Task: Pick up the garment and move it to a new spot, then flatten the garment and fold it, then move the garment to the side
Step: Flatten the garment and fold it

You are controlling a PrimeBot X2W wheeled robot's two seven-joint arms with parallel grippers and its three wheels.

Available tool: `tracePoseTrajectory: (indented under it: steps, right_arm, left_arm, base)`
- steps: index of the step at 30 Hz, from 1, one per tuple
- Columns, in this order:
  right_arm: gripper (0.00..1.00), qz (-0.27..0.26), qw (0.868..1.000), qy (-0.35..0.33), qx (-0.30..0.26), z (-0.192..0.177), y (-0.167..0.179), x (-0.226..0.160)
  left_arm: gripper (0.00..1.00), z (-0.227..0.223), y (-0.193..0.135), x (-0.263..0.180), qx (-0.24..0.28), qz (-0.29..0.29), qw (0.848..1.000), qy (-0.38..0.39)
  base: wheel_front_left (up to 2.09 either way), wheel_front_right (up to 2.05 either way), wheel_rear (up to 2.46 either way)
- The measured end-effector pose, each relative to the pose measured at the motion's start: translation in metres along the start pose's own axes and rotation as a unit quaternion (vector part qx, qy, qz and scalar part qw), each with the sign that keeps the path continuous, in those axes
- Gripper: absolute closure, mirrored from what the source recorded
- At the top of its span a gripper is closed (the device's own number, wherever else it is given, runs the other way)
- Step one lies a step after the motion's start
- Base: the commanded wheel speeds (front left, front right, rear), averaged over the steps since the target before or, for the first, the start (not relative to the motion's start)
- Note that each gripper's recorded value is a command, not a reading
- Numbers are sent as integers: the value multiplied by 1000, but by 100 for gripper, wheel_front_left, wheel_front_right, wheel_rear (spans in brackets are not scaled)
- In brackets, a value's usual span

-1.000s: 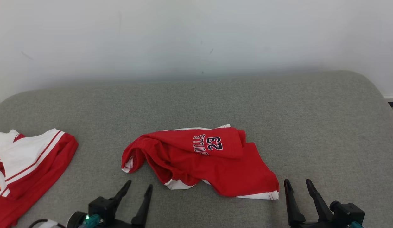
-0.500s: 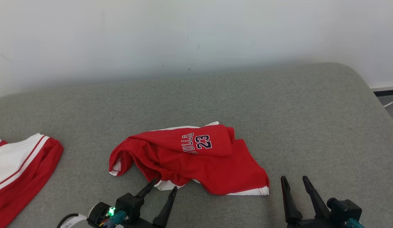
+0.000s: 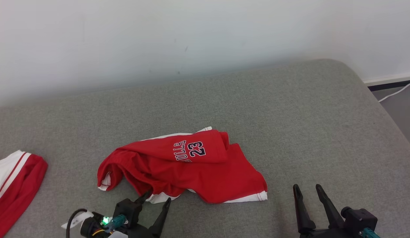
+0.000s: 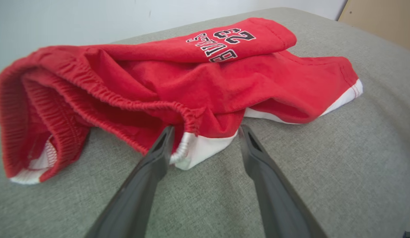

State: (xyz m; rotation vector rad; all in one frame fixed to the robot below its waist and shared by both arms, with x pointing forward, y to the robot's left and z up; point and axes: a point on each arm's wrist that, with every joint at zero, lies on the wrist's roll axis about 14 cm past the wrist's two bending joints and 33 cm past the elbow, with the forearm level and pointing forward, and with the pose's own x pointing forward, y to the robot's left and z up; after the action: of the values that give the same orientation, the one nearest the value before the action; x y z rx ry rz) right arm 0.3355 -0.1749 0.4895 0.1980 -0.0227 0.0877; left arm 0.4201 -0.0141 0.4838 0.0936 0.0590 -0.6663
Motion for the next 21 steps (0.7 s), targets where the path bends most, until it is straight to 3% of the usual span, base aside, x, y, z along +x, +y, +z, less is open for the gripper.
tracePoseTrajectory:
  steps: [4,6,7,21]
  right_arm:
    - [0,-1,1000,1,-1,-1,-1,0]
    - [0,-1,1000,2,0,-1,-1,0]
    - [0,0,1000,2,0,-1,-1,1]
    - [0,25,1000,9,7,-7,16,8]
  left_arm:
    - [0,-11,4,3,7,0,1000,22]
    - [57,-14,5,5,3,2,1000,28]
    - [100,-18,5,5,3,-1,999,34]
    - [100,4,32,-15,-27,51,998,-15]
  base:
    - [0,0,0]
    - [0,0,0]
    - [0,0,0]
    - [0,0,0]
